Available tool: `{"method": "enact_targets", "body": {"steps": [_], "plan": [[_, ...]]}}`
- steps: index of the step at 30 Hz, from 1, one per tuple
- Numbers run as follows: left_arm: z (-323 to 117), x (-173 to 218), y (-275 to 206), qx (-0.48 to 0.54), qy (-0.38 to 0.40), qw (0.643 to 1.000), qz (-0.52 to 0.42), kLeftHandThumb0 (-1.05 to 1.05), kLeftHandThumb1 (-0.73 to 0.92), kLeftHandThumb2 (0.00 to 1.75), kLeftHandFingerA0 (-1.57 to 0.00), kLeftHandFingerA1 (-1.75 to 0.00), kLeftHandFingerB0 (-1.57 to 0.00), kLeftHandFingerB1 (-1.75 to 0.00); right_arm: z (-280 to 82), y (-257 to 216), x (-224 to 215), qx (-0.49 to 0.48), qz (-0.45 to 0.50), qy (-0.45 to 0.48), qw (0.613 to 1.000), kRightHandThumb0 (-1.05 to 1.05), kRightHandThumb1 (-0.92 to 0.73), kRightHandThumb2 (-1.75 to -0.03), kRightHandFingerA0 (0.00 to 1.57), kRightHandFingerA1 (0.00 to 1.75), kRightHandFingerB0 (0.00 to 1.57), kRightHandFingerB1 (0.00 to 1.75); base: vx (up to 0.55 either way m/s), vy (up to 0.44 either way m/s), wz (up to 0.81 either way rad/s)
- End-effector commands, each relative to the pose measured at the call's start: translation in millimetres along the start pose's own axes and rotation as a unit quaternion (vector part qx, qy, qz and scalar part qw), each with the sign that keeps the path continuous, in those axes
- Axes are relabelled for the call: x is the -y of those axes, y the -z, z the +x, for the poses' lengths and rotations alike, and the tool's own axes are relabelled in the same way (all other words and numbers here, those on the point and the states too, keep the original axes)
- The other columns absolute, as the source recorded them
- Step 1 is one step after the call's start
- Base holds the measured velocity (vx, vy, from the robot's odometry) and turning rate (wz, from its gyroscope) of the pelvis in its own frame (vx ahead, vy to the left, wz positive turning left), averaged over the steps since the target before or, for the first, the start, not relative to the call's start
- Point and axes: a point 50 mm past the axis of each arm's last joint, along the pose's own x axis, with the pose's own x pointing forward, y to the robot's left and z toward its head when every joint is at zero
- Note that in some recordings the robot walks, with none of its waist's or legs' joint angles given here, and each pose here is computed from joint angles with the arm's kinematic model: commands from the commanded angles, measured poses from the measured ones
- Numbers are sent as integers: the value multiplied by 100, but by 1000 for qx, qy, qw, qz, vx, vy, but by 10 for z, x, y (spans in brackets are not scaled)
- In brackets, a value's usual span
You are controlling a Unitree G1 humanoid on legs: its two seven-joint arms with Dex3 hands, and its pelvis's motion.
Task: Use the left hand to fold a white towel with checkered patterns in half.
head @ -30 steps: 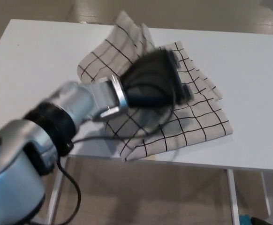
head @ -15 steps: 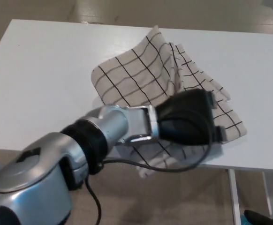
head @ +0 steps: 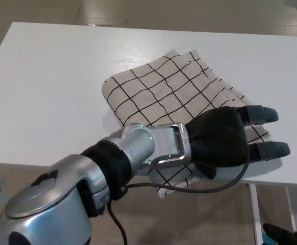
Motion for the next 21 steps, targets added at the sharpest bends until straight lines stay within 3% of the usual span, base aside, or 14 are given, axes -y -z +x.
{"method": "enact_targets", "body": {"steps": [1, 7, 11, 14, 21], "plan": [[62, -15, 0, -84, 184, 960, -196, -96, 64, 61, 0, 0, 0, 0, -11, 34, -2, -1, 4, 4, 1000, -36, -64, -59, 46, 59, 56, 50, 0, 0, 0], [-14, -396, 290, -92, 127, 966, -206, -99, 61, 67, 0, 0, 0, -1, -33, 50, -7, -5, 10, -1, 1000, -36, -65, -59, 46, 59, 55, 51, 0, 0, 0], [-218, -926, 570, -98, 27, 975, -200, -101, 64, 65, 0, 0, 0, -17, -64, 81, 31, -10, 1, 0, 1000, -36, -64, -59, 46, 59, 54, 50, 0, 0, 0], [-467, -1338, 690, -103, -72, 972, -199, -99, 65, 61, 0, 0, 0, -14, -84, 101, 23, -13, 1, 0, 1000, -37, -64, -59, 46, 59, 54, 50, 0, 0, 0], [-1087, -1907, 674, -92, -200, 944, -247, -98, 64, 61, 0, 0, 0, -20, -94, 106, 54, -23, 6, 5, 1000, -41, -65, -59, 45, 58, 54, 50, 0, 0, 0]]}}
